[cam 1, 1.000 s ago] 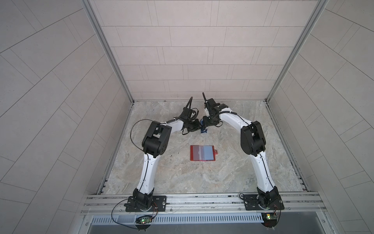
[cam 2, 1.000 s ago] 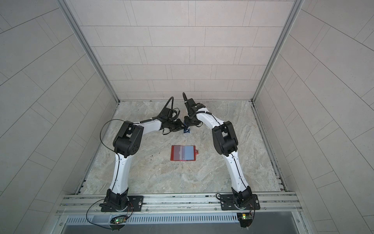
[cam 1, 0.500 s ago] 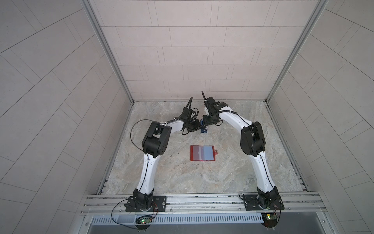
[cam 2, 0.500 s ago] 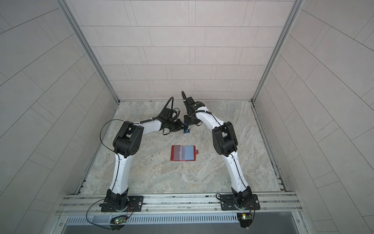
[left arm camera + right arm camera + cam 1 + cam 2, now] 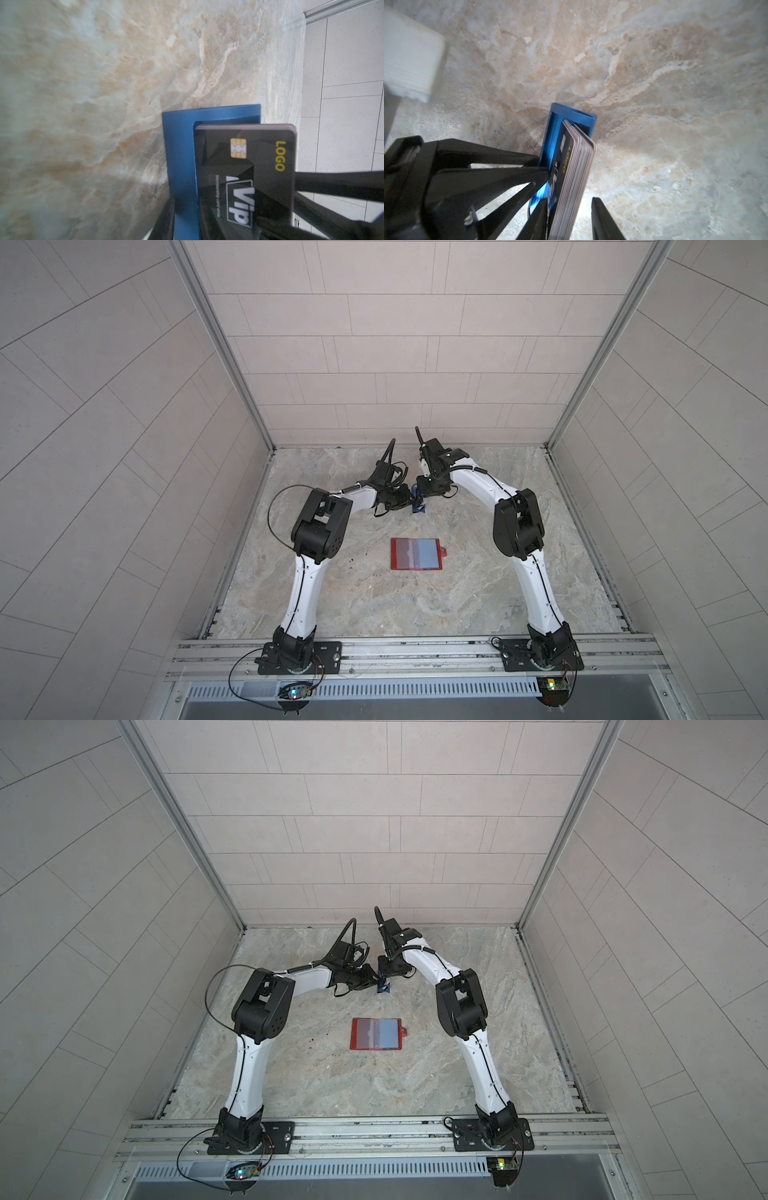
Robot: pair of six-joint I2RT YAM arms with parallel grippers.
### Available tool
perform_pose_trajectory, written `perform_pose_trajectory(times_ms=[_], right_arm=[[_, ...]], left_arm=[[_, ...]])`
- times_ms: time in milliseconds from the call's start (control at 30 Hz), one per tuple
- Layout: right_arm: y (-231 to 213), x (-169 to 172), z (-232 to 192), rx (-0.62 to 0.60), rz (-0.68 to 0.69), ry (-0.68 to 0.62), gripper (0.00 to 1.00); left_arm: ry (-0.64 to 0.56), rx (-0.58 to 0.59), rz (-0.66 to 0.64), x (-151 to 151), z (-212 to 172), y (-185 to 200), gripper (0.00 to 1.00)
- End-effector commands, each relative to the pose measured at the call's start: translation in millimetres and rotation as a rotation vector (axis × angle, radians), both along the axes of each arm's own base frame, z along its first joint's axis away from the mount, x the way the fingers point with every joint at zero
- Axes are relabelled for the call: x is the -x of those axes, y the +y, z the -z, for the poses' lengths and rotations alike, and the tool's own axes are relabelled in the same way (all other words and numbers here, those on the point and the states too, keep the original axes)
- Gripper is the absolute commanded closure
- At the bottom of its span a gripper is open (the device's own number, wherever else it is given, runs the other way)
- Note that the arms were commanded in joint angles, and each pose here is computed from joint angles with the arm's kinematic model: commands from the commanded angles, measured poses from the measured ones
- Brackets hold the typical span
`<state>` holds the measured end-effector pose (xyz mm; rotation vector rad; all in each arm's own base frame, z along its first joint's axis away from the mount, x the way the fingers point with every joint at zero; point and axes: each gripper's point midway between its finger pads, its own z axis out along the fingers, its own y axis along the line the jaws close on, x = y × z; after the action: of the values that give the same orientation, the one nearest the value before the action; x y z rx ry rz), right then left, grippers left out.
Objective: Put the credit cards into the card holder
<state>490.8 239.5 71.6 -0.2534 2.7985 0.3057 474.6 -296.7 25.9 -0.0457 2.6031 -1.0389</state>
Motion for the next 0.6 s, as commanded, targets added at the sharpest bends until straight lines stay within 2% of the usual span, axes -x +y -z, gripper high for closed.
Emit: perform_pose_trajectory(times_ms=[0,367,567], right_arm=[[-2,3,15,-0.013,0.025,0.054,0.63],[-19,-1,17,0.036,0.079,0.055,0.69],[-26,-4,13,0.019,0.131,0.06,0.69]], left_arm=[[0.145,-0.136,-0.026,30,55,24,0.77],[0.143,-0.159,-0.036,31,55,28,0.77],[0.149,-0.169,-0.047,32,58,31,0.78]])
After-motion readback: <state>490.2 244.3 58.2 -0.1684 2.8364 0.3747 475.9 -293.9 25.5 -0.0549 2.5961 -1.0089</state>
